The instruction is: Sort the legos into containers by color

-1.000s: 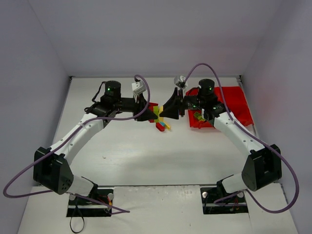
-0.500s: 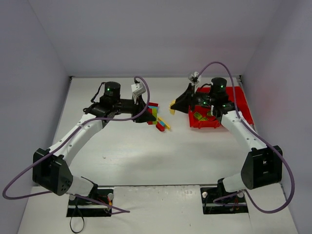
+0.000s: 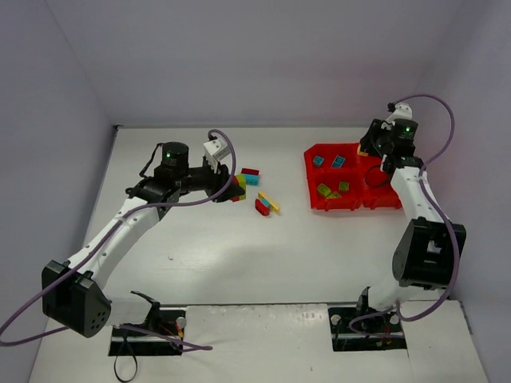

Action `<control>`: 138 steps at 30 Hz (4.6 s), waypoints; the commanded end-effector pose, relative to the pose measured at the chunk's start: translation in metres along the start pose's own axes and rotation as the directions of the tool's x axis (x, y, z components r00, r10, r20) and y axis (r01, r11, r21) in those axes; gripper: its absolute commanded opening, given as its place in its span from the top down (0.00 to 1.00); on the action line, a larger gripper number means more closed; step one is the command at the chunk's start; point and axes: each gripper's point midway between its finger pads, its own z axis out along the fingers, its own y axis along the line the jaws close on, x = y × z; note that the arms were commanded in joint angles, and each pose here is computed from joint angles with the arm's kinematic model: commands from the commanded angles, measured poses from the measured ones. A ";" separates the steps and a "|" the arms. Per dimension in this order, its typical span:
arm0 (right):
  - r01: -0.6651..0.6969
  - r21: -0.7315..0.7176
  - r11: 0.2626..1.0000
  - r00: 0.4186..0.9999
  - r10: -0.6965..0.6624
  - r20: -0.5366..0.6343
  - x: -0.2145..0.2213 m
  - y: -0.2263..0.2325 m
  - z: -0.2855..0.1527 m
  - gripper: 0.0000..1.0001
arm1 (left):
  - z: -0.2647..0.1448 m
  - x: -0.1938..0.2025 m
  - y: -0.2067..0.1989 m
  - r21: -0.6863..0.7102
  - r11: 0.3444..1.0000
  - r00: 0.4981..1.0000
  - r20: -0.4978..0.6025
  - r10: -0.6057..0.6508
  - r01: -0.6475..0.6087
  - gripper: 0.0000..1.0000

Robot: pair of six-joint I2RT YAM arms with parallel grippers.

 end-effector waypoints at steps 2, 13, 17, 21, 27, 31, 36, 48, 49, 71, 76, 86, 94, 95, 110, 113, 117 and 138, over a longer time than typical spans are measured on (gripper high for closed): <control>-0.037 0.238 0.971 0.995 0.012 0.103 -0.034 -0.050 0.014 1.00 | -0.003 -0.018 0.017 -0.096 0.995 0.998 0.046 0.035 -0.030 0.91; -0.044 0.386 0.921 0.997 0.016 0.075 -0.025 -0.098 0.052 0.94 | -0.009 -0.016 0.032 -0.198 0.979 0.998 0.040 0.044 -0.035 0.91; -0.035 0.369 0.929 0.999 0.020 0.045 -0.017 -0.099 0.068 0.74 | -0.009 -0.019 0.023 -0.157 0.986 0.997 0.053 0.059 -0.050 0.91; -0.039 0.349 0.936 0.999 0.036 0.016 -0.009 -0.098 0.077 0.59 | -0.009 -0.021 0.012 -0.100 0.993 0.995 0.069 0.076 -0.069 0.91; -0.043 0.271 0.962 0.999 0.045 -0.004 -0.010 -0.082 0.074 0.47 | -0.008 -0.023 0.002 -0.045 0.995 0.993 0.081 0.087 -0.084 0.91; -0.026 0.191 0.981 1.000 0.024 0.013 -0.021 -0.061 0.056 0.46 | -0.007 -0.023 -0.003 -0.012 0.995 0.991 0.089 0.096 -0.095 0.91; -0.009 0.024 1.000 0.999 0.008 0.048 -0.036 -0.020 0.020 0.45 | -0.006 -0.023 -0.010 0.032 0.995 0.992 0.091 0.092 -0.096 0.90; 0.269 -0.851 0.451 0.958 -0.218 0.188 0.019 0.242 -0.122 0.45 | -0.006 -0.021 -0.032 0.167 0.978 0.989 0.099 0.109 -0.124 0.90; 0.277 -0.870 0.408 0.954 -0.228 0.196 0.024 0.251 -0.129 0.45 | -0.007 -0.021 -0.035 0.181 0.975 0.989 0.098 0.111 -0.128 0.90; 0.288 -0.950 -0.118 0.897 -0.314 0.311 0.092 0.356 -0.205 0.51 | -0.004 -0.005 -0.044 0.266 0.951 0.987 0.048 0.152 -0.160 0.90; 0.283 -0.949 -0.137 0.895 -0.318 0.313 0.097 0.362 -0.208 0.54 | -0.004 -0.005 -0.044 0.266 0.951 0.987 0.047 0.153 -0.160 0.90; 0.229 -0.953 -0.198 0.901 -0.327 0.284 0.106 0.364 -0.214 0.64 | -0.005 -0.004 -0.045 0.251 0.947 0.979 0.058 0.194 -0.202 0.90; 0.195 -0.959 -0.207 0.902 -0.345 0.258 0.116 0.364 -0.215 0.64 | -0.008 -0.008 -0.043 0.210 0.946 0.968 0.089 0.233 -0.247 0.90; 0.196 -0.958 -0.207 0.902 -0.345 0.259 0.116 0.364 -0.215 0.67 | -0.008 -0.009 -0.043 0.208 0.946 0.968 0.091 0.235 -0.249 0.90; 0.270 -0.948 -0.166 0.896 -0.318 0.311 0.091 0.352 -0.214 1.00 | -0.005 -0.001 -0.030 0.158 0.959 0.972 0.048 0.232 -0.236 0.49; 0.274 -0.949 -0.156 0.897 -0.315 0.311 0.087 0.348 -0.214 1.00 | -0.005 0.000 -0.030 0.156 0.958 0.971 0.044 0.237 -0.241 0.49; 0.269 -0.952 -0.148 0.899 -0.317 0.303 0.088 0.345 -0.214 1.00 | -0.004 0.002 -0.029 0.159 0.959 0.972 0.036 0.231 -0.234 0.49; 0.238 -0.963 -0.125 0.903 -0.336 0.266 0.099 0.341 -0.206 1.00 | 0.003 0.003 -0.040 0.221 0.948 0.974 0.049 0.222 -0.227 0.98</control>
